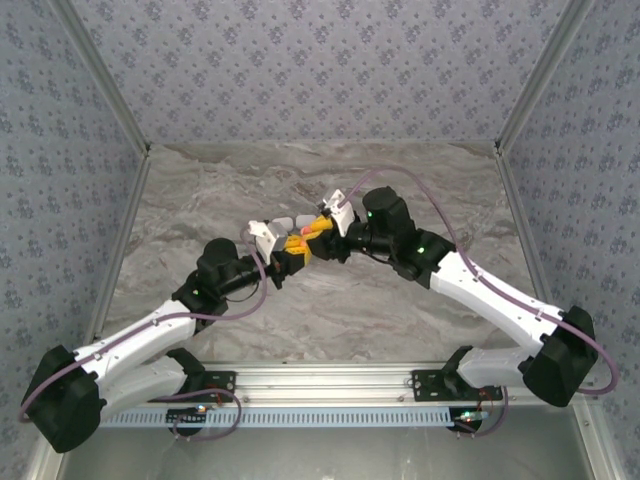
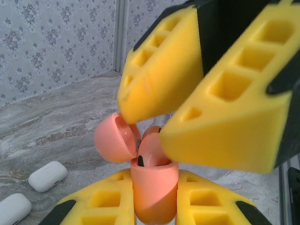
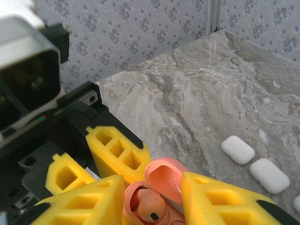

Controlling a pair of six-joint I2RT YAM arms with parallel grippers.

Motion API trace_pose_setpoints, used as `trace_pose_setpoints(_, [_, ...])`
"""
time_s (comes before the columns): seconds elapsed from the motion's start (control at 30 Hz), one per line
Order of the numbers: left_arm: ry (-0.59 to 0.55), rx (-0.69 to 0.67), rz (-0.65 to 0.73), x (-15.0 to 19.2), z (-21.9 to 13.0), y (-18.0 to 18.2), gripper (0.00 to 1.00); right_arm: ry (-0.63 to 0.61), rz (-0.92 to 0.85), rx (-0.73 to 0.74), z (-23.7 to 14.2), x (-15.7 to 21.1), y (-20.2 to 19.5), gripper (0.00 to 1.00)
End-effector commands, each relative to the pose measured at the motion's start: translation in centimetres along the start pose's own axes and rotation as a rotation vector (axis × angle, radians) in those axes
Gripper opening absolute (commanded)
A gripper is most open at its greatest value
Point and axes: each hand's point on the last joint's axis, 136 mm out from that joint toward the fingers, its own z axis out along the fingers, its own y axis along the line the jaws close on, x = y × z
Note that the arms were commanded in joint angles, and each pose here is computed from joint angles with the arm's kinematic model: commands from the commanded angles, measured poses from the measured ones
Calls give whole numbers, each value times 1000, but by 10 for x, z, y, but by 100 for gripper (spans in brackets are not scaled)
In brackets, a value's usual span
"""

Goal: Insert wireless bluetooth earbuds into charging case

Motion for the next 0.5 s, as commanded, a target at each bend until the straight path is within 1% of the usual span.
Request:
trace_pose_setpoints(0.0, [-99, 37, 33, -35, -2, -11, 0, -74, 9, -27, -23, -33, 4, 48])
trace_pose_setpoints(0.07, [-104, 39, 33, -35, -2, -11, 0, -109, 23, -23, -35, -43, -2, 55])
trace_pose_setpoints(0.17, [-117, 48, 34, -38, -2, -12, 0, -148, 71, -3, -53, -50, -15, 69])
trace_pose_setpoints(0.27, [-137, 64, 39, -43, -2, -16, 0, -167, 165, 12, -66, -44, -35, 89])
trace_pose_setpoints(0.3, [-146, 71, 42, -46, -1, -17, 0, -178, 205, -14, -70, -42, -39, 96])
trace_pose_setpoints(0.33, [-150, 79, 45, -47, -1, -18, 0, -189, 245, -48, -72, -40, -41, 100])
trace_pose_setpoints(0.4, [-162, 91, 51, -52, -1, -20, 0, -209, 325, -112, -75, -39, -44, 100])
trace_pose_setpoints(0.47, [-169, 105, 57, -55, 1, -22, 0, -190, 370, -159, -72, -35, -41, 100])
